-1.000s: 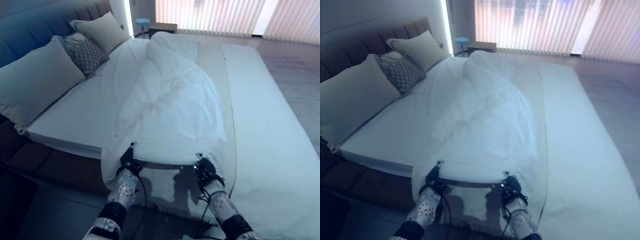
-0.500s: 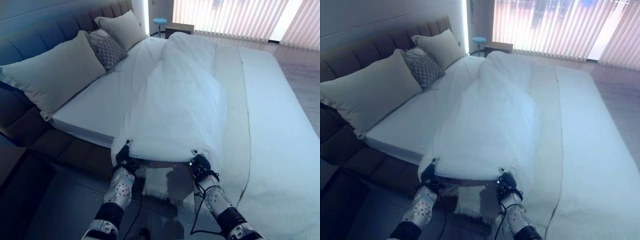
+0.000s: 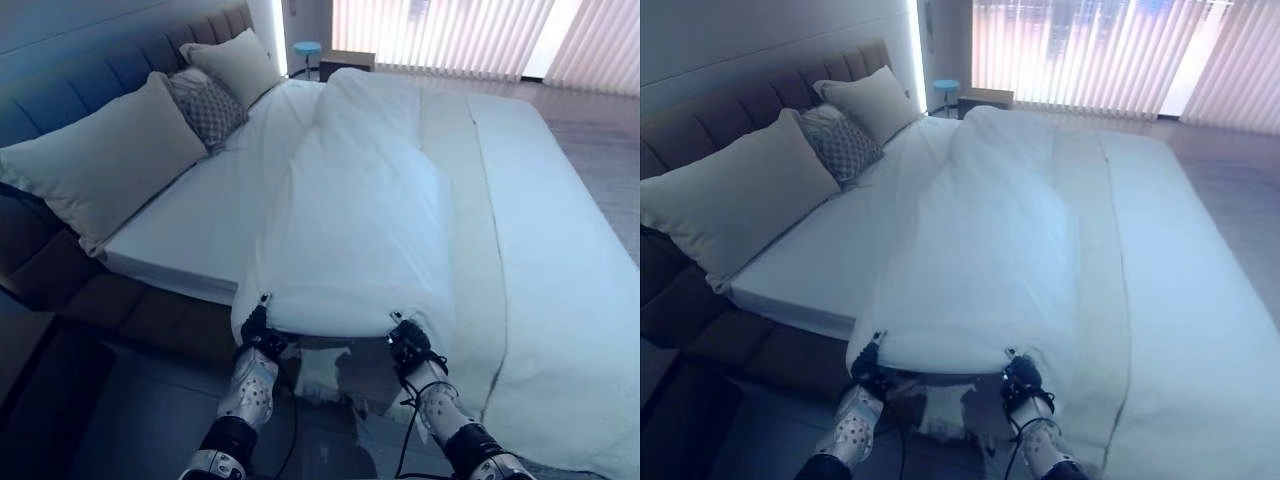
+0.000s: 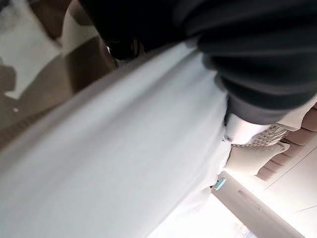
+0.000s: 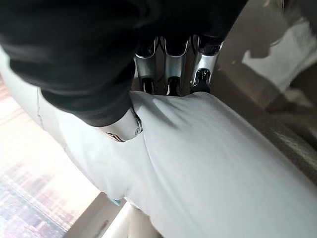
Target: Make the bed
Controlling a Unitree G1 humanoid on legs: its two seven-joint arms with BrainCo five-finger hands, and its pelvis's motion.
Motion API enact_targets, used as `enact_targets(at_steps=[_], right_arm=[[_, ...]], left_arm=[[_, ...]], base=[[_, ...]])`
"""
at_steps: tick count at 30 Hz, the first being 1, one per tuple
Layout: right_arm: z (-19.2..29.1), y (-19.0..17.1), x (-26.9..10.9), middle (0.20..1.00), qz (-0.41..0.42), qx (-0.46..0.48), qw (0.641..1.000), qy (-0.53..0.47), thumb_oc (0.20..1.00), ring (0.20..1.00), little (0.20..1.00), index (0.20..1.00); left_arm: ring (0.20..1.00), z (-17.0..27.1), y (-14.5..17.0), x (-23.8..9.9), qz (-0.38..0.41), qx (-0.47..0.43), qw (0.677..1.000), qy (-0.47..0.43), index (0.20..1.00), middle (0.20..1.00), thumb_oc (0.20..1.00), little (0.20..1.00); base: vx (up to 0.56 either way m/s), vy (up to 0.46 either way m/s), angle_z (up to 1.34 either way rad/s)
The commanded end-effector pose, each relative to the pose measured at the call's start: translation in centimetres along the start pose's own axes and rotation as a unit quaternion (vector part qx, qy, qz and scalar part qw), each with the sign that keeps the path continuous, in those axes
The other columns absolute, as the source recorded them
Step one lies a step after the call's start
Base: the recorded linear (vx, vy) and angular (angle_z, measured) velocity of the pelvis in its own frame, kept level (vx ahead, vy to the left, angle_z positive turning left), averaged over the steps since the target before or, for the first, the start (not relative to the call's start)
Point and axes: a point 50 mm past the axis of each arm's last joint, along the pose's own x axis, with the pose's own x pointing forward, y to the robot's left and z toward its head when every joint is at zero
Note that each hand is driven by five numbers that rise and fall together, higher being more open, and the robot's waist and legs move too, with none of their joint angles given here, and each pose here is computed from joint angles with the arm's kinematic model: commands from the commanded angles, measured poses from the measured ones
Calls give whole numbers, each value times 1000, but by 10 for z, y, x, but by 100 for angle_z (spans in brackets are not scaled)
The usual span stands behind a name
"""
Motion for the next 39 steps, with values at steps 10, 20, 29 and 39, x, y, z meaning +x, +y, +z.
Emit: enact_targets(at_steps=[10,20,29,39], right_arm=[[26,18,7,200,27,15,998,-63,200,200,200,200],[18,-14,0,200,-24,22,998,-58,200,200,200,200],[-5,-52,-8,200,-81,-13,997,-8,200,200,200,200],[-8,-76,-10,200,-116,-65,991,14,200,200,200,200]], left_arm=[[200,91,40,0,46,24,984,-172,200,200,200,200],[200,61,60,-5,83,9,989,-125,200,200,200,200],[200,4,90,-21,140,-28,989,-28,200,200,200,200],[200,-24,106,-24,166,36,984,44,200,200,200,200]], base=[[-63,390,-17],[-66,59,5],[-14,87,7],[93,248,-3]])
